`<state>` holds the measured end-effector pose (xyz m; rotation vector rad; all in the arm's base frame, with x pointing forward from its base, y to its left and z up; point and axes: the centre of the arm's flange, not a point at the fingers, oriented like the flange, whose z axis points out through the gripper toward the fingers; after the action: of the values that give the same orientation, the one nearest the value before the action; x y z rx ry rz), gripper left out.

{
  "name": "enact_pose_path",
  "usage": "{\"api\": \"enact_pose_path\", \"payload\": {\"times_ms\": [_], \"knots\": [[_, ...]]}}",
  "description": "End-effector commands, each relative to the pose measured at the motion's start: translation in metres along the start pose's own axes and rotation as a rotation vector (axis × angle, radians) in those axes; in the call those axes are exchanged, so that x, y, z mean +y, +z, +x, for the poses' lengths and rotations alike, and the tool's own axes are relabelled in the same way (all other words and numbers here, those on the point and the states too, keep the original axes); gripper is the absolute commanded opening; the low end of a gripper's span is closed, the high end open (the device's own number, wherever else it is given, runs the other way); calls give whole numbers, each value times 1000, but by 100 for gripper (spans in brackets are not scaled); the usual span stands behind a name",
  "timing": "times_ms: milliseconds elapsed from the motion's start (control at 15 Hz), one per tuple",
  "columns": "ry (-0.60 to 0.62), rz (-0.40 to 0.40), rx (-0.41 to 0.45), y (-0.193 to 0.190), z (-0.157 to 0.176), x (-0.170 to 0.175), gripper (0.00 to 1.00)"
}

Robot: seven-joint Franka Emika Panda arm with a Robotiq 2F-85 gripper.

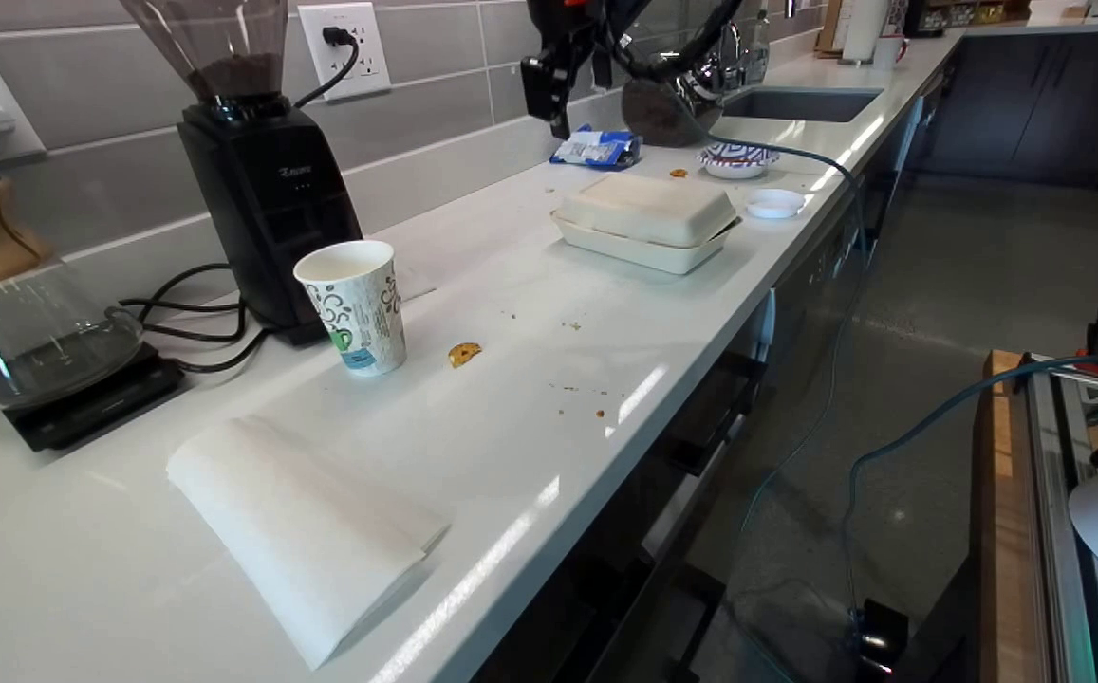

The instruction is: Close the food pack.

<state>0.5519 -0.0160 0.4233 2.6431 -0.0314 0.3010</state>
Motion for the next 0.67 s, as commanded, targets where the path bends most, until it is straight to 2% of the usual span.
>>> {"api": "enact_pose_path", "payload": {"times_ms": [0, 200, 467, 533, 600], "knots": [[-39, 119, -24, -25, -24, 42, 100], [-58, 202, -52, -36, -34, 62, 100], [-78, 266, -101, -46, -44, 77, 100], [-75, 270, -105, -48, -46, 78, 100], [-65, 237, -81, -45, -35, 73, 100]]}}
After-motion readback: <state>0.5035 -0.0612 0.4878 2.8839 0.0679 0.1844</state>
